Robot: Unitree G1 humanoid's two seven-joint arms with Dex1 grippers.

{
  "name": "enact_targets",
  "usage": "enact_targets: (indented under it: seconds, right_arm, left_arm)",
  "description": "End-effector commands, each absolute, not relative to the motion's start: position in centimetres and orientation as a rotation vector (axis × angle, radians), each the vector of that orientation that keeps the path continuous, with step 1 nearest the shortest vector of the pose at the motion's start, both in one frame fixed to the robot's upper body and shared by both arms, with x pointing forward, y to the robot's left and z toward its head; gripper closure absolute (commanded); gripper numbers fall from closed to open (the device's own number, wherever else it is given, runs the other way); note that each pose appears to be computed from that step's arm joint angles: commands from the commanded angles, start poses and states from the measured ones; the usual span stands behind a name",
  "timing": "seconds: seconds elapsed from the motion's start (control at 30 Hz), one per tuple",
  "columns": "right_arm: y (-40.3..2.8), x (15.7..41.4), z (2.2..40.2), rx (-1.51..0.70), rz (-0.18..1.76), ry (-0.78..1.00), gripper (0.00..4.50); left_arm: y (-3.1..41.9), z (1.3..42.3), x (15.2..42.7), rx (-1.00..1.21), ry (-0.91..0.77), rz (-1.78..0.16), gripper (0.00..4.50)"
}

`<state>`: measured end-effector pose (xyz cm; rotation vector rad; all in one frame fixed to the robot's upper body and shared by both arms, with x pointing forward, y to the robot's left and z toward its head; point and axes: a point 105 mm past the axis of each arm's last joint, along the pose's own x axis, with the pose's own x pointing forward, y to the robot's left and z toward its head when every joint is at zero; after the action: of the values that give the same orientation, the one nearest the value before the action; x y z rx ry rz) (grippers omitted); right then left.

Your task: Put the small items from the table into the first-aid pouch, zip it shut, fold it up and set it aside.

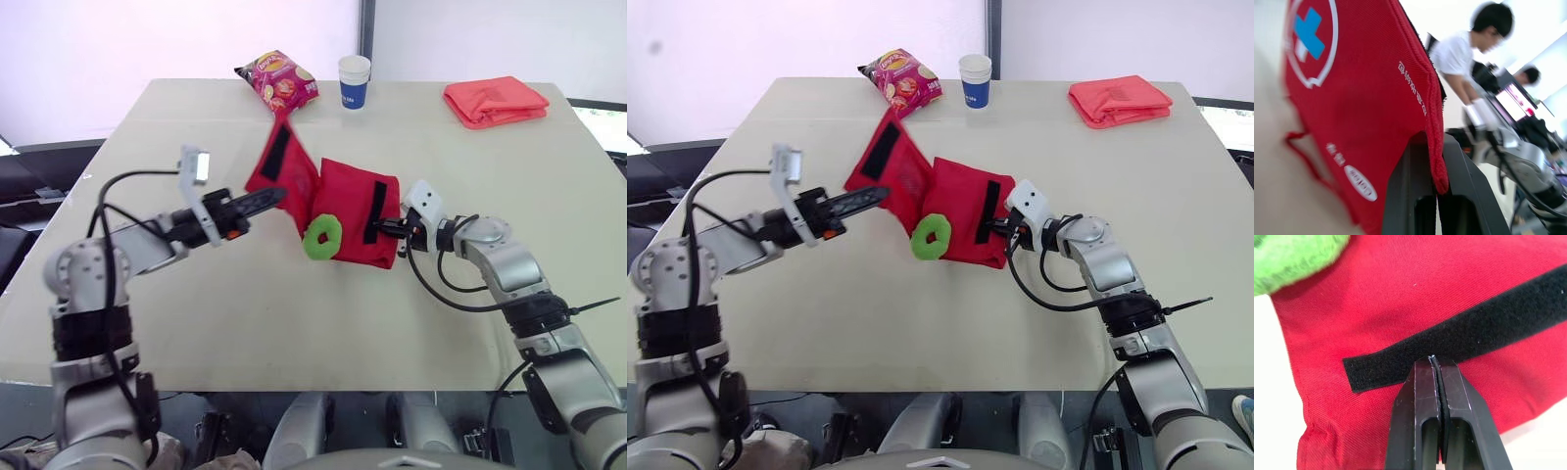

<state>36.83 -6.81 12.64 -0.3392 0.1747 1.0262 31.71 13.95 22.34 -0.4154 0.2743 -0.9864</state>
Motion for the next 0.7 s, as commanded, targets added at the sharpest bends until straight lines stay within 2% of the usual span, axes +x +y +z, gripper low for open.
enact_targets:
  seconds: [0.03,0.17,0.33,0.7]
  right_arm:
    - [-6.3,36.9,12.8,-0.339,1.029,0.166,4.5]
    - [-6.0,36.9,13.0,-0.333,1.028,0.155,4.5]
    - [-5.6,36.8,13.8,-0.311,1.026,0.115,4.5]
    - [-4.9,35.8,14.2,-0.283,1.051,0.084,4.5]
  left_arm:
    - [11.0,23.4,30.4,-0.254,0.272,-1.107,4.48]
    - [9.4,21.4,30.3,-0.028,0.349,-1.137,4.48]
    - [8.5,16.7,31.9,0.191,0.464,-1.087,4.48]
    - [4.5,14.9,33.0,0.29,0.416,-1.21,4.48]
